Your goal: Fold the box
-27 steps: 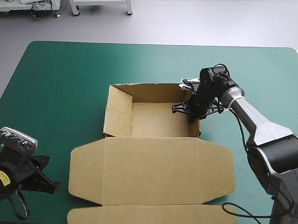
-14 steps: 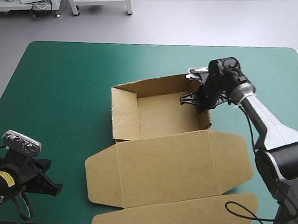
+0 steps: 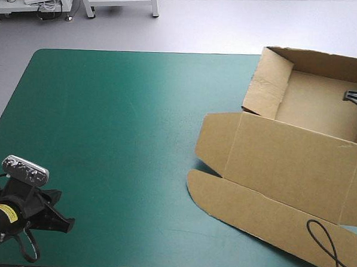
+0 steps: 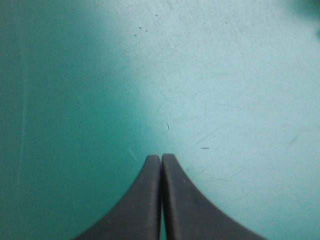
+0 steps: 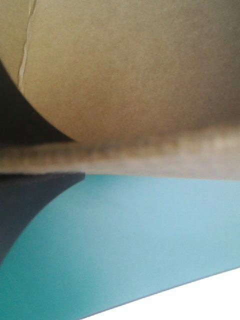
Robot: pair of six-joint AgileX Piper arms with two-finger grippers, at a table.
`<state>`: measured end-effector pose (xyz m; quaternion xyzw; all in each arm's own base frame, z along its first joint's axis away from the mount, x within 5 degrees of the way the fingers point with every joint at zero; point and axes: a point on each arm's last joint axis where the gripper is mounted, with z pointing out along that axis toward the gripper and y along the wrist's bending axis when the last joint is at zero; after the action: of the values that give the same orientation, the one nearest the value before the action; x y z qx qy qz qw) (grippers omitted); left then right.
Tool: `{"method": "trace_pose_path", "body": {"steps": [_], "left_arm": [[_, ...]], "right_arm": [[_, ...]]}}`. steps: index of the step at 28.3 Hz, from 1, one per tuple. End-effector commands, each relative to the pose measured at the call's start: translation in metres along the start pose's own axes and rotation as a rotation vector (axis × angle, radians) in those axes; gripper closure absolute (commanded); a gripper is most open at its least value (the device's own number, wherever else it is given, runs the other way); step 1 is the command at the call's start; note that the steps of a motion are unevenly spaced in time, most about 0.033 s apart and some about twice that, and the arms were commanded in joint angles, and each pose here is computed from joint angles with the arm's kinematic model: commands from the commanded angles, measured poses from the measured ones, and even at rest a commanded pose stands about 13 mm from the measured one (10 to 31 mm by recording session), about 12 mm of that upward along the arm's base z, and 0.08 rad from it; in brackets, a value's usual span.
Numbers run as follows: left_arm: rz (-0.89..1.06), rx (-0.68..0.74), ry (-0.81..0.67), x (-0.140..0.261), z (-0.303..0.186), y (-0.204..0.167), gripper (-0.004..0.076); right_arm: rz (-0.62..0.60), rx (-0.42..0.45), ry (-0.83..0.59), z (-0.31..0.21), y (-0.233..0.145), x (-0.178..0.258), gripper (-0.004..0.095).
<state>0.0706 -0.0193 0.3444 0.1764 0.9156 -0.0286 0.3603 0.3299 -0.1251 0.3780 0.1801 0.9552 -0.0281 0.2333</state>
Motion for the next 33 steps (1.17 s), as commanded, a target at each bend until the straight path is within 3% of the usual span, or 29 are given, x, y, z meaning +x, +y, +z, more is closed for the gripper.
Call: {"method": "trace_pose_path", "body": {"steps": [1, 7, 17, 26, 33], "left_arm": [[-0.008, -0.012, -0.074, -0.01, -0.004, 0.001, 0.0733], [-0.005, -0.019, -0.077, -0.01, -0.004, 0.002, 0.0733], [0.006, -0.042, -0.077, -0.01, -0.004, 0.004, 0.0733], [0.006, -0.042, -0.077, -0.01, -0.004, 0.004, 0.0733], [0.006, -0.042, -0.077, -0.01, -0.004, 0.004, 0.0733]], "right_arm": [[0.123, 0.019, -0.054, -0.022, -0.039, 0.004, 0.0926], [0.202, 0.063, -0.004, 0.002, -0.075, 0.007, 0.0926], [0.148, 0.09, 0.086, 0.027, -0.082, 0.008, 0.0908], [0.163, 0.093, 0.087, 0.027, -0.082, 0.008, 0.0496], [0.165, 0.086, 0.073, 0.022, -0.08, 0.008, 0.0475]]}}
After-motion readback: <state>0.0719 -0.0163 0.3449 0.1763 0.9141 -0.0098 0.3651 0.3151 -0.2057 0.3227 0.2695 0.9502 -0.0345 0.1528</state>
